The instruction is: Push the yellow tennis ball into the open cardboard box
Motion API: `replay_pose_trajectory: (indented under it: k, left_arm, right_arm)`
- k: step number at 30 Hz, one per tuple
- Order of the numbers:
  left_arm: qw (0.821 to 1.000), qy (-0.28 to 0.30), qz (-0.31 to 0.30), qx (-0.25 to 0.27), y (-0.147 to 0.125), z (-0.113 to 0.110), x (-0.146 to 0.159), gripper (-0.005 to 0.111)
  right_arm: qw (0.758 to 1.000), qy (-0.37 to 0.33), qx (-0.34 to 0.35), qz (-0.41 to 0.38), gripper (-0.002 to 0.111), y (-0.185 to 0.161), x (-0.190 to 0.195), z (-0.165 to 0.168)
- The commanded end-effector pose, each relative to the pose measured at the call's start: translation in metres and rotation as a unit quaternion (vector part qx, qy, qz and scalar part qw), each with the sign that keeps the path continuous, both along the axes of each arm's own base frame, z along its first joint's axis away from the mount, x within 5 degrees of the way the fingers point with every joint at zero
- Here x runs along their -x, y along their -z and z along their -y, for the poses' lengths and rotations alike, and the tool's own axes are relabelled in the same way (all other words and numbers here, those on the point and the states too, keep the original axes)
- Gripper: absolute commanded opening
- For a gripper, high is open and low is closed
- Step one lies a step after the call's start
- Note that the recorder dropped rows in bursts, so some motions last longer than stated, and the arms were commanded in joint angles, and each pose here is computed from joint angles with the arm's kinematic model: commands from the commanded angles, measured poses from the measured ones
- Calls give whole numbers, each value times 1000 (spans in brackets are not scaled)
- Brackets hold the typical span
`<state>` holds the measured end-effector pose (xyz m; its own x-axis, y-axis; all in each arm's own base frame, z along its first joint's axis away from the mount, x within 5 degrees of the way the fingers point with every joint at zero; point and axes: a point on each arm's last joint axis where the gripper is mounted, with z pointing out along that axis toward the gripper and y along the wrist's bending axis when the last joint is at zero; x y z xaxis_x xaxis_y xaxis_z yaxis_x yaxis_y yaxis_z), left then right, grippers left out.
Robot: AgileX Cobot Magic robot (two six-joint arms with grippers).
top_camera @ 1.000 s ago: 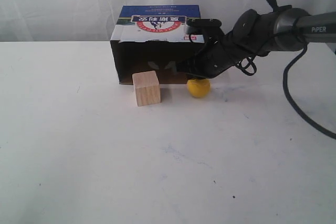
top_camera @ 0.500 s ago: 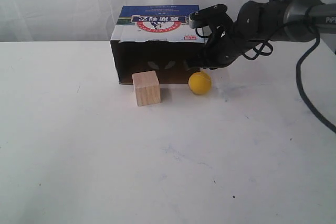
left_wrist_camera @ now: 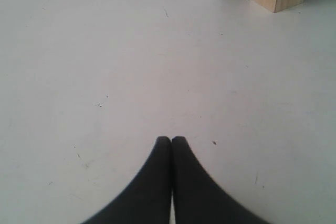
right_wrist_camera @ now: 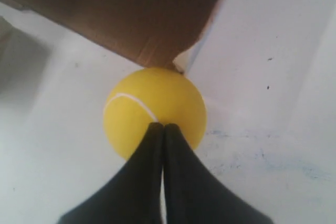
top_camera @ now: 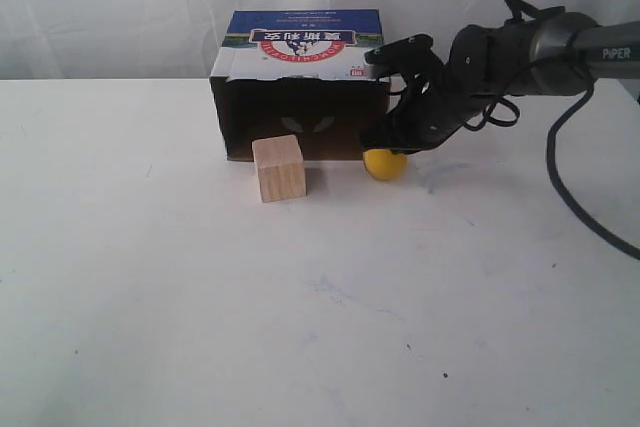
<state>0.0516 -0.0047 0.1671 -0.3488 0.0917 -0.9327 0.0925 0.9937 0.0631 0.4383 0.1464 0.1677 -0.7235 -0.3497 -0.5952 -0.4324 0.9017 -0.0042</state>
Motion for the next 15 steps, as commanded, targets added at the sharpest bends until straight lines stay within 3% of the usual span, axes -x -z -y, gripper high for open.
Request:
replay_pose_trajectory:
  k: [1, 15]
  left_arm:
    - [1000, 4, 1, 4, 1, 1, 0, 0]
    - [1000, 4, 1, 4, 1, 1, 0, 0]
  right_arm:
    - [1000, -6, 7, -15, 0, 8, 2, -2]
    - [999, -41, -10, 33, 0, 6, 9, -42]
